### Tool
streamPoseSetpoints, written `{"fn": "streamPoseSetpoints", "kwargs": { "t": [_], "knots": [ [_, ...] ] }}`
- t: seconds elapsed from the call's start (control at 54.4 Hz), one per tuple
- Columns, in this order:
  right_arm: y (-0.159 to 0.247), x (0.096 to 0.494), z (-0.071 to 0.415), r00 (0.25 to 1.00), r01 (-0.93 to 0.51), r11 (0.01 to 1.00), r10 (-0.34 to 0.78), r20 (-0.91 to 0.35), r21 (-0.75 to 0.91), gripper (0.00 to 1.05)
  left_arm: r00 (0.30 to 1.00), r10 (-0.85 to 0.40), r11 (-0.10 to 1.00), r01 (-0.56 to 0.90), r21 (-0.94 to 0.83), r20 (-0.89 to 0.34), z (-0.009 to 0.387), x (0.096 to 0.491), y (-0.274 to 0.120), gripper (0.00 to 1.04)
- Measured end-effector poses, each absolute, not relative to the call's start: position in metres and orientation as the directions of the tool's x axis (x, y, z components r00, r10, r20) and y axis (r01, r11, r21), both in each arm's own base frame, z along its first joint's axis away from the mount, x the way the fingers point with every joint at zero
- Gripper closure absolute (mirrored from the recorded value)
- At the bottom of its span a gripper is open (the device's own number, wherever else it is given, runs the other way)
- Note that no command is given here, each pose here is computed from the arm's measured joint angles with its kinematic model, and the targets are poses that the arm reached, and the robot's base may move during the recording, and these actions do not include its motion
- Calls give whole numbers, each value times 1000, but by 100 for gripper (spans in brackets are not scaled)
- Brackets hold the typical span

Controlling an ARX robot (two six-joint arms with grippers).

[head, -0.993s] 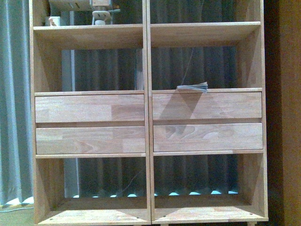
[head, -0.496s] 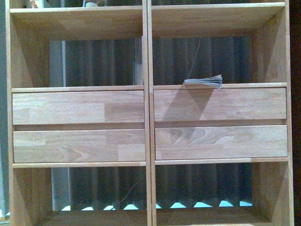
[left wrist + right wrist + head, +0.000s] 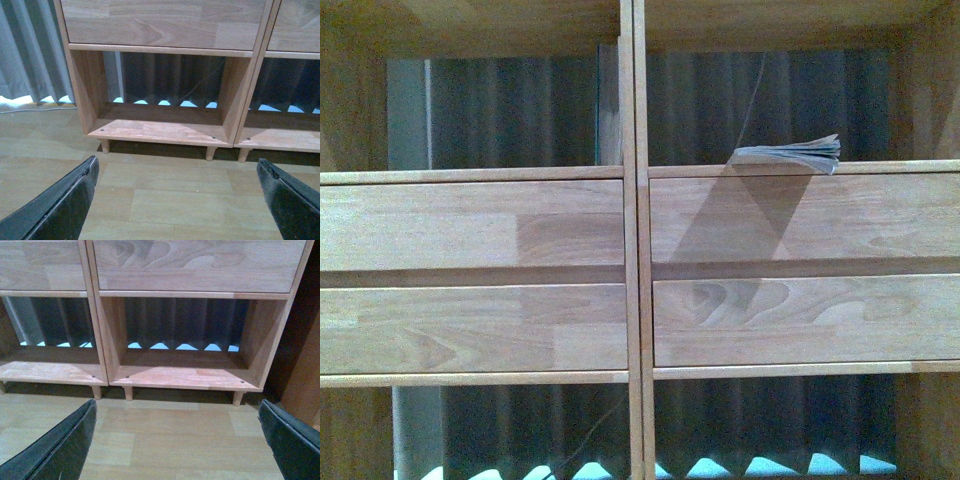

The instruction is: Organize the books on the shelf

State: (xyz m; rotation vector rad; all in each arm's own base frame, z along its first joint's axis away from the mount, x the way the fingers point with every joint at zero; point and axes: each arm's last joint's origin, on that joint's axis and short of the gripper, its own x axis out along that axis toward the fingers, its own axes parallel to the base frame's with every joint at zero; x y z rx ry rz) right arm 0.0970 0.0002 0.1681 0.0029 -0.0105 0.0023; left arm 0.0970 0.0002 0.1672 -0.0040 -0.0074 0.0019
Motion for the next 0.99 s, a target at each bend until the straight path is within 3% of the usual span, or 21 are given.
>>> {"fn": "streamPoseSetpoints", "kwargs": {
  "t": [0.993],
  "knots": [
    [0, 97, 168, 1000, -2, 1000, 2, 10, 3, 7, 1000, 2, 1000, -2, -4, 7, 167, 97, 0, 7]
  ]
}}
